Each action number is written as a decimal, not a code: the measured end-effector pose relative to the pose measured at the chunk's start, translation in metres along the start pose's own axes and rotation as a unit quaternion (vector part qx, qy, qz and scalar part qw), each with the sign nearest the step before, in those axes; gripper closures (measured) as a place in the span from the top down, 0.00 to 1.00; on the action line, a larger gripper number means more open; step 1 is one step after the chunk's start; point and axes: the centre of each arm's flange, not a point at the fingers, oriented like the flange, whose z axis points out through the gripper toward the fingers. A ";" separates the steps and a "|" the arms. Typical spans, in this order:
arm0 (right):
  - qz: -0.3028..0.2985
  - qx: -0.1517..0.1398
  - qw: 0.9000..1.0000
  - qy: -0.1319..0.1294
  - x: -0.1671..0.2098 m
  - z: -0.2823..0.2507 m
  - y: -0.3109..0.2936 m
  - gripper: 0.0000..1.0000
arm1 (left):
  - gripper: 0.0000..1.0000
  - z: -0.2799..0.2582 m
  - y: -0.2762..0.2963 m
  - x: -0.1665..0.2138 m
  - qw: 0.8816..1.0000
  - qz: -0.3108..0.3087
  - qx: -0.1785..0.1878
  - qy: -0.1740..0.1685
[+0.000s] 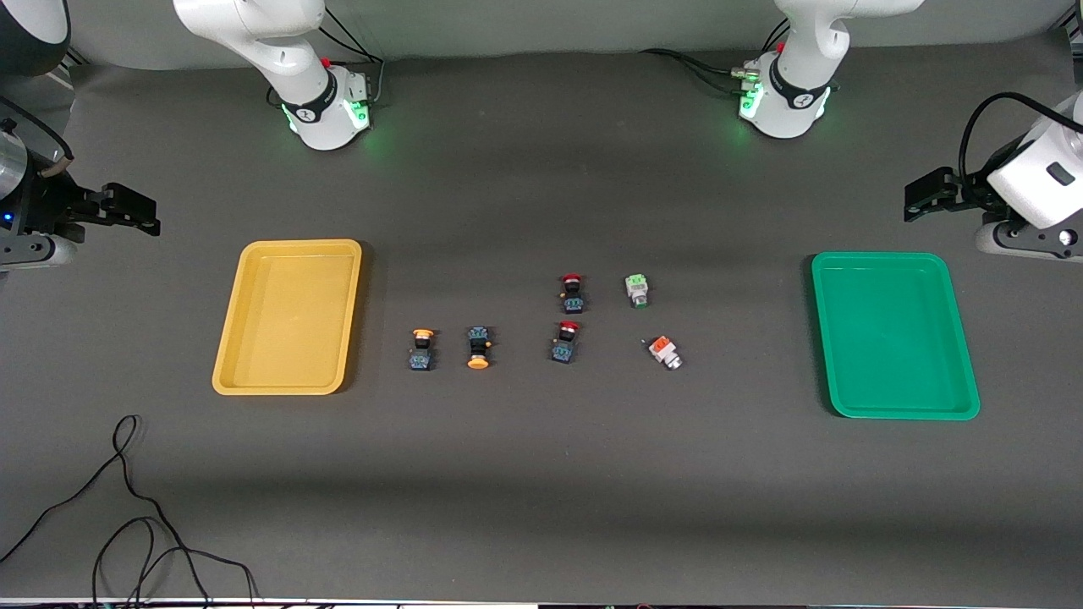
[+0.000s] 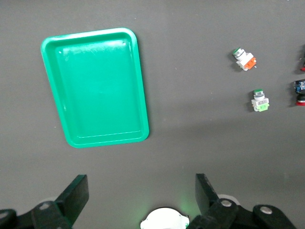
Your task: Place green and yellow buttons in trays
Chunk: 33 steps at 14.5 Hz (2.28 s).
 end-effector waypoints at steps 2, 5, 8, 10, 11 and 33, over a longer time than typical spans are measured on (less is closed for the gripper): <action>0.000 0.000 1.000 0.000 0.000 0.000 0.000 1.00 | 1.00 0.000 -0.001 0.000 1.000 -0.001 0.002 0.002; 0.000 0.000 1.000 0.001 0.000 0.000 0.000 1.00 | 1.00 -0.001 -0.002 0.001 1.000 -0.001 0.002 0.004; 0.000 0.000 1.000 0.001 0.001 0.000 0.000 1.00 | 1.00 -0.001 -0.002 0.001 1.000 -0.001 0.002 0.004; 0.001 0.000 1.000 0.001 0.001 0.000 0.000 1.00 | 1.00 -0.001 -0.002 0.001 1.000 -0.001 0.002 0.003; 0.001 0.000 1.000 0.001 0.001 0.000 0.000 1.00 | 1.00 0.000 -0.001 0.001 1.000 -0.001 0.001 0.003; 0.077 0.042 0.996 0.021 0.060 0.098 -0.197 0.99 | 1.00 0.154 0.323 -0.034 0.997 -0.068 -0.025 0.035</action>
